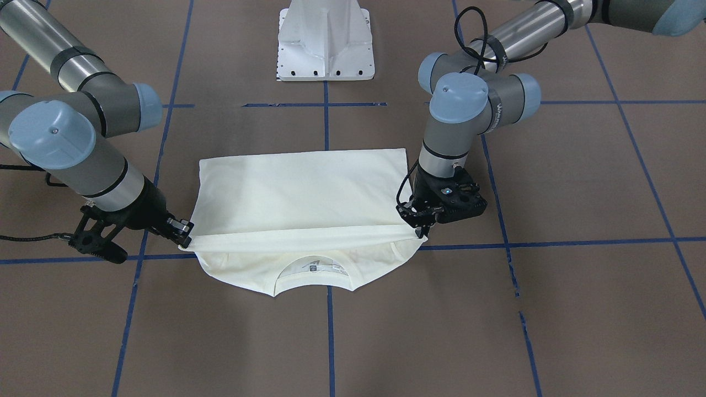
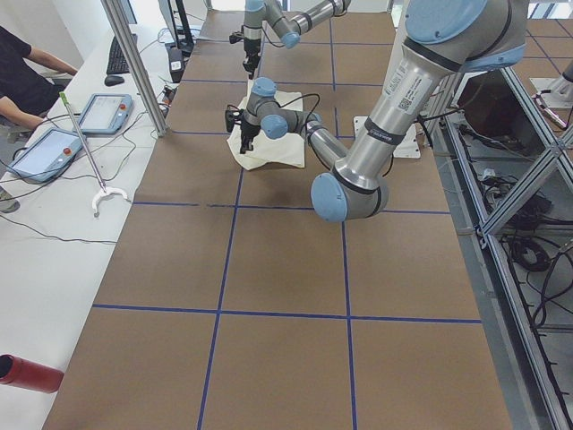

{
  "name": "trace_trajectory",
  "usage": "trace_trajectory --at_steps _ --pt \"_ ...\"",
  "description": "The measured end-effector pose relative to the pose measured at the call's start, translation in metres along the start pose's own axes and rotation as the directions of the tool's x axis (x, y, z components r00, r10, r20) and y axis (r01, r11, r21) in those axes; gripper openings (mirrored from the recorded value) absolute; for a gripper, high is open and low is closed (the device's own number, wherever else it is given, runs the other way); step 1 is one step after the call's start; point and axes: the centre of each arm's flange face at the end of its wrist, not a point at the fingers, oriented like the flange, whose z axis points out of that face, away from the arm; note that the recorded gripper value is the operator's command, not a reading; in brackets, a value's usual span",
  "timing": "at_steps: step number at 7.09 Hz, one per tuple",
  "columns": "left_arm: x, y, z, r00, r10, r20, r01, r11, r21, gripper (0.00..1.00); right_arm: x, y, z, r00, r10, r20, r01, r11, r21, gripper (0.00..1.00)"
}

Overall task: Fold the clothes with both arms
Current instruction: 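Release the hem at the collar and raise both grippers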

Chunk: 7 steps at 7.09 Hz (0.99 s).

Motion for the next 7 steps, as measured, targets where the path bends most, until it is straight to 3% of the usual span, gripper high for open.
trace_trajectory --at_steps 3,4,5,6,7 --pt "0.003 -0.001 0.007 1.0 0.0 0.012 0.0 1.0 0.0 0.0 -0.009 -0.002 0.006 1.0 -0.005 -0.007 0.006 1.0 0.012 0.0" --pt "0.008 -0.002 0.008 1.0 0.0 0.011 0.0 1.0 -0.001 0.36 -0.013 -0.001 0.006 1.0 -0.009 -0.005 0.009 1.0 0.012 0.3" --pt "0.012 -0.003 0.009 1.0 0.0 0.012 0.0 1.0 -0.001 0.7 -0.015 0.0 0.006 1.0 -0.011 -0.004 0.011 1.0 0.011 0.99" --pt "0.013 -0.004 0.01 1.0 0.001 0.014 -0.001 1.0 -0.001 1.0 -0.015 0.002 0.008 1.0 -0.013 -0.005 0.013 1.0 0.008 1.0" --pt "0.013 -0.004 0.011 1.0 0.003 0.015 -0.003 1.0 -0.001 1.0 -0.016 0.005 0.01 1.0 -0.026 -0.005 0.026 1.0 0.005 1.0"
